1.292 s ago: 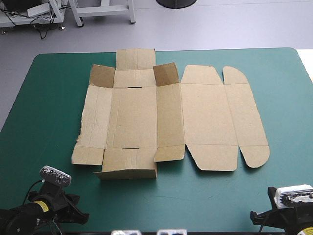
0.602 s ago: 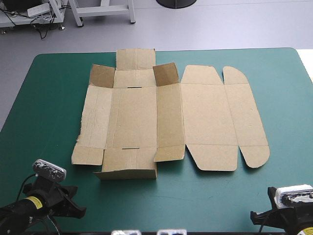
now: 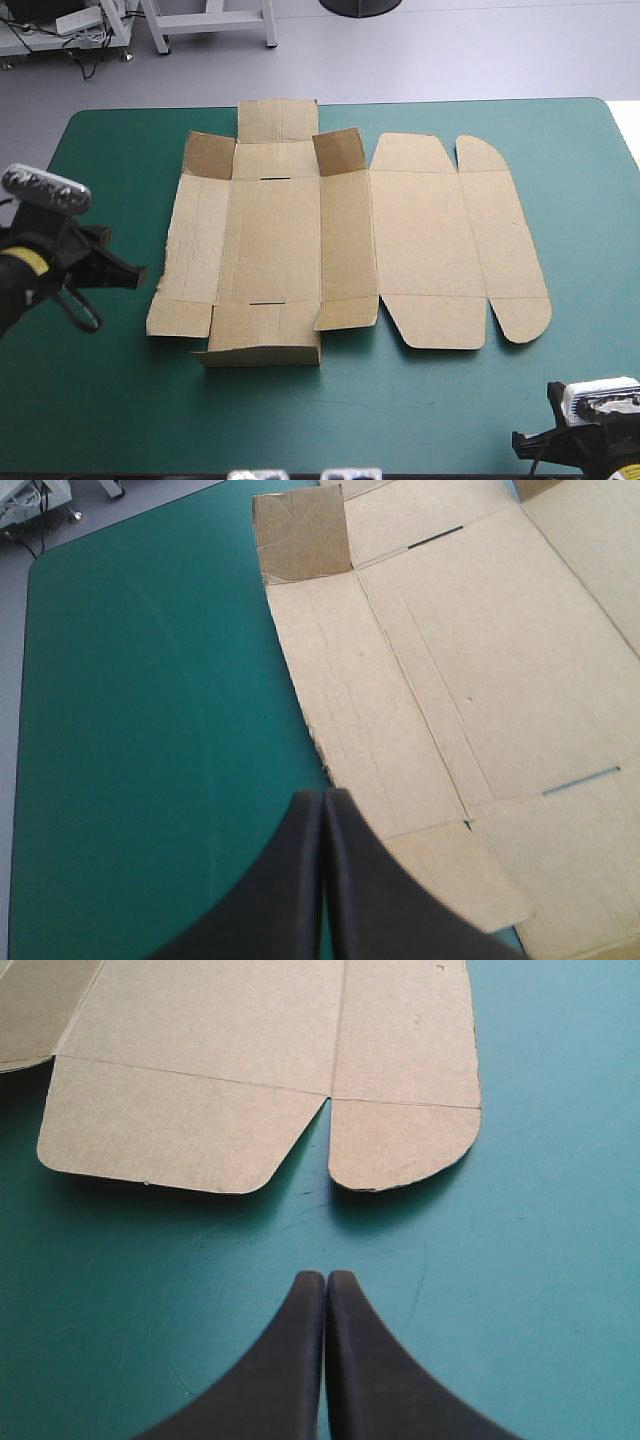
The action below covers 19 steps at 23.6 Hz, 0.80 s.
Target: Fold the box
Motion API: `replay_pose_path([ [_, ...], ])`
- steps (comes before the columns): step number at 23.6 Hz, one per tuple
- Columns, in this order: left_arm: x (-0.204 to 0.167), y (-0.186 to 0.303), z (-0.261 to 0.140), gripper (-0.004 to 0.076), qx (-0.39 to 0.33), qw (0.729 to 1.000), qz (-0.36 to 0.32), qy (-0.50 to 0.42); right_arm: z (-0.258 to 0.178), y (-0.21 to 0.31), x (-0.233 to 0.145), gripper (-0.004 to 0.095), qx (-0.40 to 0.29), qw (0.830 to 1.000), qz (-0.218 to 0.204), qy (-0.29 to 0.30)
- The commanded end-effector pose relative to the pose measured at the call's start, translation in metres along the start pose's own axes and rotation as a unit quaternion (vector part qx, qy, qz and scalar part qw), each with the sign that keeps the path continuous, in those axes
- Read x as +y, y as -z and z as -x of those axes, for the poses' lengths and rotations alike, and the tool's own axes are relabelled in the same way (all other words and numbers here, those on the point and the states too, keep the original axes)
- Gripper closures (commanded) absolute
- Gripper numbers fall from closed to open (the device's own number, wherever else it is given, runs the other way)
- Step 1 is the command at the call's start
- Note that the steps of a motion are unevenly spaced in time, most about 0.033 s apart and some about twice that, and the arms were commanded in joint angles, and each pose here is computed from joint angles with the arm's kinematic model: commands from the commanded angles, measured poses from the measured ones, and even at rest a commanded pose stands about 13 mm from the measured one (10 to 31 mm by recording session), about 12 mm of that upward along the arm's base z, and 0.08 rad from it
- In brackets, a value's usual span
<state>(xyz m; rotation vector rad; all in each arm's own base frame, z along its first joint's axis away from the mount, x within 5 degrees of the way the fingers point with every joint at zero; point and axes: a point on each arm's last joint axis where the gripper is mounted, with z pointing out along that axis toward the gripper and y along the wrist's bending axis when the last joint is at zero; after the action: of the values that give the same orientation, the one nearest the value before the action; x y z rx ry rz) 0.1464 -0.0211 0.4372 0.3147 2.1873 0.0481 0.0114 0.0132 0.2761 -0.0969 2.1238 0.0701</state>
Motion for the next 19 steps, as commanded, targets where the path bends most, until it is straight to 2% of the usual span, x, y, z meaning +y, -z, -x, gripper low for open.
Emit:
replay_pose_path([
  [1,0.002,-0.028,0.037,0.0734,-0.001,1.0,-0.003,0.005,0.011,0.003,-0.001,0.0913,-0.035,0.999,-0.003,0.001],
  [6,0.0,-0.083,0.057,0.0733,0.086,0.996,-0.019,0.009,0.011,0.003,-0.001,0.0913,-0.035,0.999,-0.006,0.003],
  [9,0.014,-0.116,0.066,0.0715,0.136,0.986,-0.074,0.062,0.011,0.003,-0.001,0.0913,-0.035,0.999,-0.006,0.003],
  [12,0.042,-0.134,0.061,0.0716,0.165,0.969,-0.12,0.136,0.011,0.003,-0.001,0.0913,-0.035,0.999,-0.006,0.003],
  [13,0.064,-0.142,0.055,0.0716,0.169,0.959,-0.13,0.186,0.011,0.003,-0.001,0.0913,-0.035,0.999,-0.006,0.003],
  [15,0.093,-0.145,0.046,0.0716,0.163,0.952,-0.118,0.232,0.011,0.003,-0.001,0.0913,-0.035,0.999,-0.006,0.003],
  [19,0.115,-0.162,0.023,0.0716,0.182,0.94,-0.126,0.258,0.011,0.003,-0.001,0.0913,-0.035,0.999,-0.007,0.003],
])
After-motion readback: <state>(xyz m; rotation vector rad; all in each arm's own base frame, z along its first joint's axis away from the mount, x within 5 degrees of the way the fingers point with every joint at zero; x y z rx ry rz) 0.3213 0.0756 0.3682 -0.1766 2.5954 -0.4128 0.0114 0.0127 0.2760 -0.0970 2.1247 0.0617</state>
